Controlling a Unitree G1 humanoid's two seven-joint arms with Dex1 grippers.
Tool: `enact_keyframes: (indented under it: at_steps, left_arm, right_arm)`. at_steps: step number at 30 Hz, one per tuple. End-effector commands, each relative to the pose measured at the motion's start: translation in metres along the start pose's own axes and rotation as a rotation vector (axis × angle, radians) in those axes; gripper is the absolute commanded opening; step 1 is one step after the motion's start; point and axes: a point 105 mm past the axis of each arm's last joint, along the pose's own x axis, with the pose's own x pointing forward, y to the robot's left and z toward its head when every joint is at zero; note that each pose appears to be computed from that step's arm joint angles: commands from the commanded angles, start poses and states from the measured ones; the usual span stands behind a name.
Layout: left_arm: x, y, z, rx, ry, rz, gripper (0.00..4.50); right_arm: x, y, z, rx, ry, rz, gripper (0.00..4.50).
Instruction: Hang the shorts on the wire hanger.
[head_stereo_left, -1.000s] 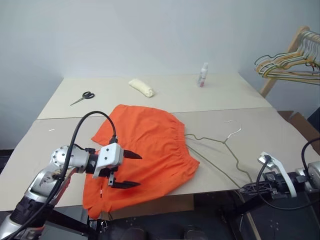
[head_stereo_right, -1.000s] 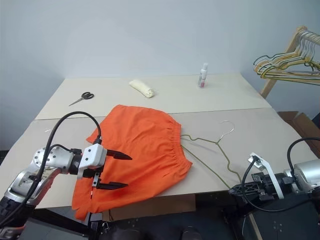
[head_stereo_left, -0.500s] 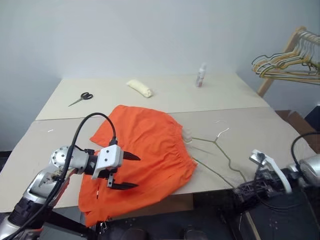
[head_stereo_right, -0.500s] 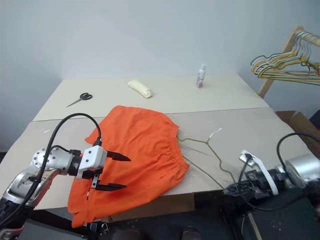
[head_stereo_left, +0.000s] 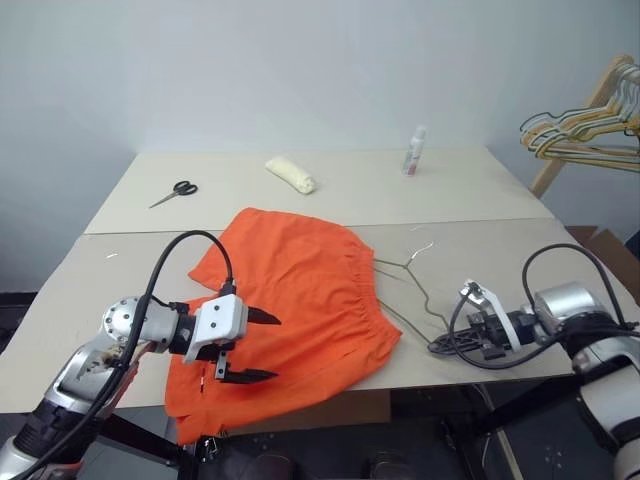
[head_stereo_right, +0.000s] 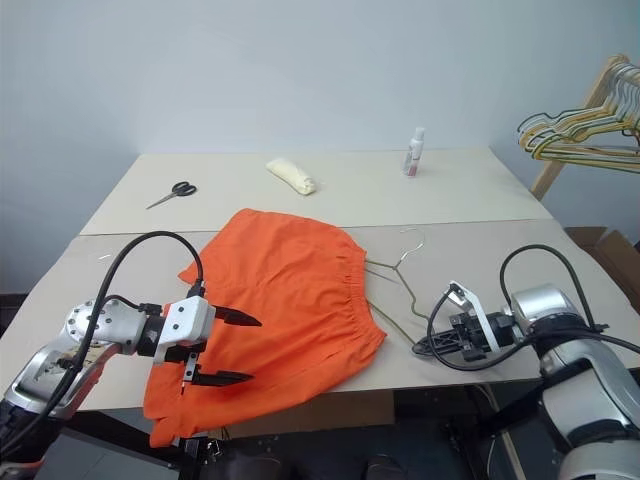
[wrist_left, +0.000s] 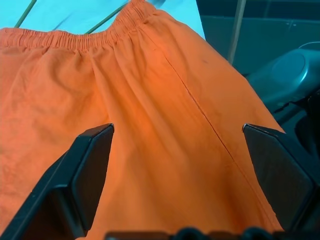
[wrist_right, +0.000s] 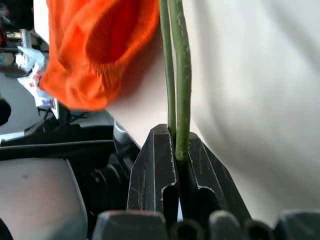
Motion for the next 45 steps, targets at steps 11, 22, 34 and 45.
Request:
enact_keyframes:
  at_steps: [11,22,34,45]
  left_arm:
    - [-0.002,0.005,0.008,0.026,-0.020,0.069,4.47]
    - [-0.008,0.052,0.033,0.091,-0.107,0.219,4.47]
    - [-0.019,0.155,0.104,0.332,-0.166,0.360,4.47]
    - [-0.023,0.157,0.080,0.382,0.018,0.126,4.47]
  right_arm:
    - [-0.007,0.010,0.047,-0.136,-0.206,-0.025,0.00]
    - [-0.009,0.036,0.064,-0.717,-0.276,-0.202,0.00]
    - [0.002,0.057,0.071,-1.148,-0.255,-0.332,0.00]
    - [0.015,0.076,0.062,-1.365,-0.164,-0.367,0.00]
